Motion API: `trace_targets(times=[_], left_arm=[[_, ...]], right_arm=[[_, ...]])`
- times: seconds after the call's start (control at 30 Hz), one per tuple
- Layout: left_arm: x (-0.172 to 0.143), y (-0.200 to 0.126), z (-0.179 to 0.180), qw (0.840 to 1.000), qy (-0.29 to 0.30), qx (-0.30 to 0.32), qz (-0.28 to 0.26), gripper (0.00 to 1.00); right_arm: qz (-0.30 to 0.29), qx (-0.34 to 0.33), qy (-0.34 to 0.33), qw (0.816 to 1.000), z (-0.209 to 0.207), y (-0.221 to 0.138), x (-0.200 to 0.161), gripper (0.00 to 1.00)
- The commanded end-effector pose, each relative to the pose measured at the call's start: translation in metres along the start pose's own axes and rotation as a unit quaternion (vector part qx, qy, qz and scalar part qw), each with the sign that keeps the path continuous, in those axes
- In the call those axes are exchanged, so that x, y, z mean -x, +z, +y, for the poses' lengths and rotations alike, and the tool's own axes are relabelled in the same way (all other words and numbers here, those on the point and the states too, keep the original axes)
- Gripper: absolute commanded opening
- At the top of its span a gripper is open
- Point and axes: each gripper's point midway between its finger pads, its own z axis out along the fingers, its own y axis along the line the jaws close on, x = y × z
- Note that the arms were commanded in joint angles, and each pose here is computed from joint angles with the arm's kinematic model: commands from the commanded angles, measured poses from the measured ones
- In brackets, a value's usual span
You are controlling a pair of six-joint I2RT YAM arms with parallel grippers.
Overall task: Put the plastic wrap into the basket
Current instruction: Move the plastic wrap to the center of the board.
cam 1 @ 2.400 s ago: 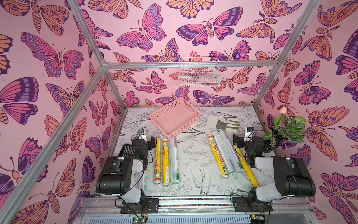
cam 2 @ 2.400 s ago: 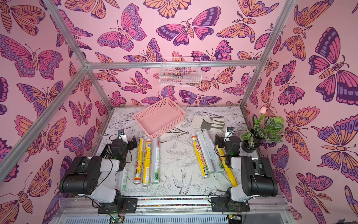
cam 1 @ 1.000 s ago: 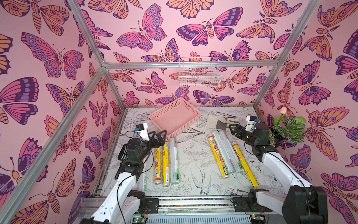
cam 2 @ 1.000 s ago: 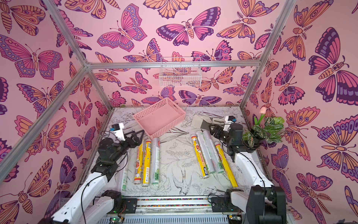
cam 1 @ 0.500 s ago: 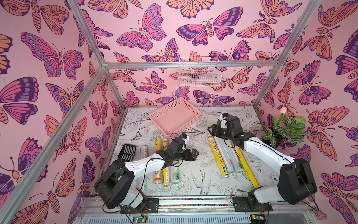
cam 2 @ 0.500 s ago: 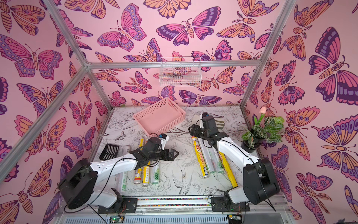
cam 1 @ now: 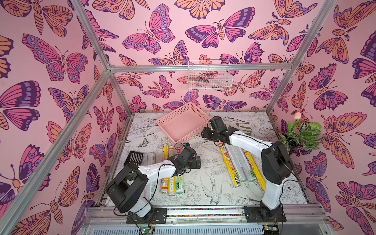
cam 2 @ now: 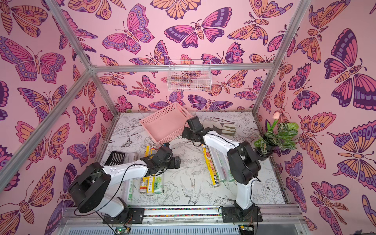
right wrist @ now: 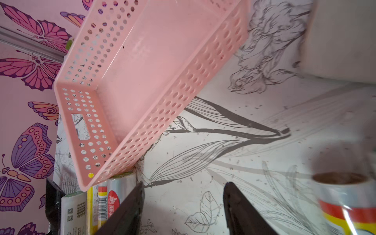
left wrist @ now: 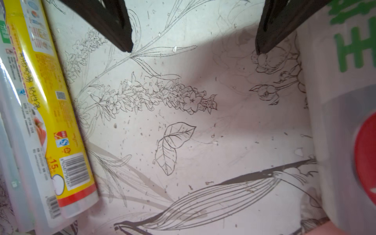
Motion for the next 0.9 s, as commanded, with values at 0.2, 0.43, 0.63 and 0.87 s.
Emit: trace_targets(times=[0.2,0.43,0.63,0.87], left_arm=[[-0.001,-0.013,0.040,0.997,-0.029,0.068,-0.020,1.00],[-0.004,-0.019,0.055,0.995,-0.045,0.086,-0.027,1.00],[-0.006,-0.019,0.056,0.995,-0.046,0.083,-0.021,1.00],[-0.012,-0.024,0.063,0.994,-0.056,0.089,-0.023,1.00]], right_arm=[[-0.020,-0.017,0.062,0.998,0.032,0.038,0.010,0.68],[-0.018,-0.035,0.092,0.995,0.034,0.062,0.008,0.68],[-0.032,-0.065,0.102,0.992,0.019,0.074,0.007,0.57],[-0.090,-0.127,0.078,0.985,-0.015,0.059,0.033,0.47]])
